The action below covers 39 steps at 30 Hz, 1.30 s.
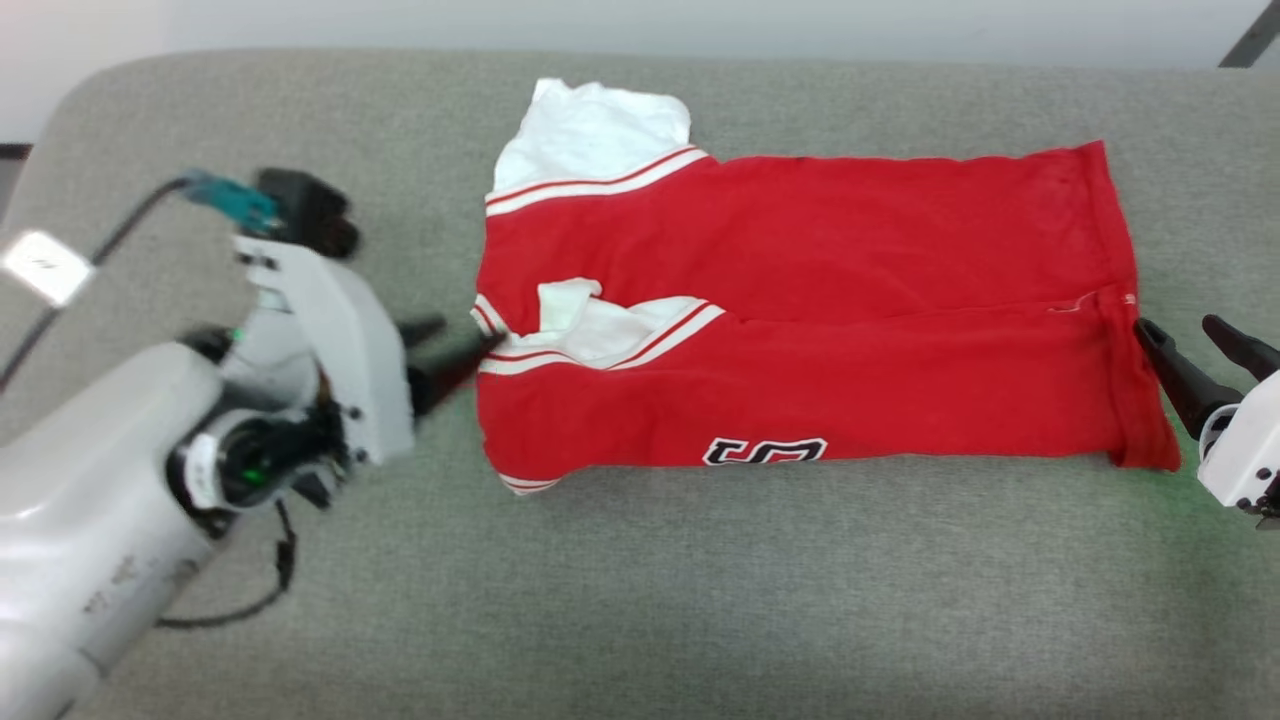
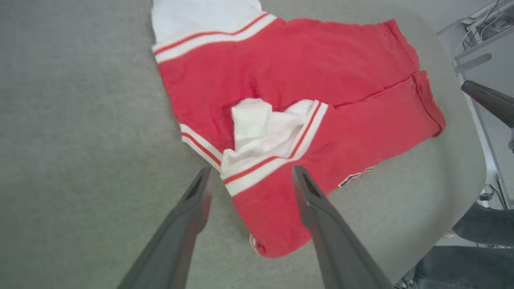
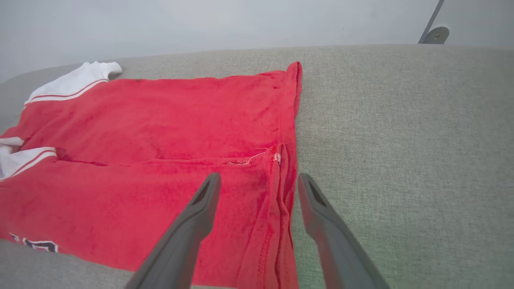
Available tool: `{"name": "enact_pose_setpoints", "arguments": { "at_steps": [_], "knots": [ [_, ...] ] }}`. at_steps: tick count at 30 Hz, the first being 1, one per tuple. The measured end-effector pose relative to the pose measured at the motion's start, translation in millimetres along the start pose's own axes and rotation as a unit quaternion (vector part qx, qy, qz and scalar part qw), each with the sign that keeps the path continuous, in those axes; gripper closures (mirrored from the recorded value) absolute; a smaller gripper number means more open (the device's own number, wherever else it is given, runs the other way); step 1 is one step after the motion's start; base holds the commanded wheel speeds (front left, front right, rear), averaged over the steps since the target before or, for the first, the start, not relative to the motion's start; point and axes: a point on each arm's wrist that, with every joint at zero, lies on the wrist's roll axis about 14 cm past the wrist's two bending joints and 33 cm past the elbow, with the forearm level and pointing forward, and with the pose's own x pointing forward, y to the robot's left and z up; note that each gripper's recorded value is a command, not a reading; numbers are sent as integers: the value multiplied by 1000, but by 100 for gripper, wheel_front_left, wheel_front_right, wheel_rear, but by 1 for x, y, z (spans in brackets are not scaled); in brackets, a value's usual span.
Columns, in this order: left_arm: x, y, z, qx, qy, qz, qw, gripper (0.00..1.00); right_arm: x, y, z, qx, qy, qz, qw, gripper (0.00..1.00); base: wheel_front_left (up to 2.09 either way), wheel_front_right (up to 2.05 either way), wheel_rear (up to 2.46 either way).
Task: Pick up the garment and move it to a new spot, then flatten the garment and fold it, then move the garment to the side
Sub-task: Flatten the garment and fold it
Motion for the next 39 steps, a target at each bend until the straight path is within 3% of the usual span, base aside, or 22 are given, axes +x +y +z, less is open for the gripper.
{"name": "enact_pose_setpoints", "arguments": {
  "at_steps": [4,7,13,19,20,22,29,35,39],
  "knots": [
    [6,-25,-32,-22,91,-24,995,0,-5,-1,1,1,-3,-1,1000,0,0,0,0],
    [15,-23,-57,-45,140,-15,989,0,-3,-1,-3,2,0,-1,1000,0,0,0,0],
    [40,-11,-85,-104,182,-4,978,0,0,-8,-4,5,0,-9,1000,0,0,0,0],
    [64,-6,-96,-121,208,-16,971,0,-2,-21,-13,8,12,-24,1000,0,0,0,0],
    [68,-7,-97,-121,209,-21,970,45,-2,-23,-14,8,13,-27,1000,0,0,0,0],
    [74,-6,-100,-120,214,-29,969,100,-3,-27,-17,6,18,-32,999,0,0,0,0],
    [84,-3,-104,-122,216,-40,968,100,-3,-21,-36,-37,90,-16,995,0,0,0,0],
    [83,-4,-102,-110,205,-42,972,100,-3,-12,-58,-68,194,6,979,0,0,0,0],
    [84,-6,-100,-106,200,-49,973,100,0,-20,-72,-104,252,-9,962,0,0,0,0]
  ]
}}
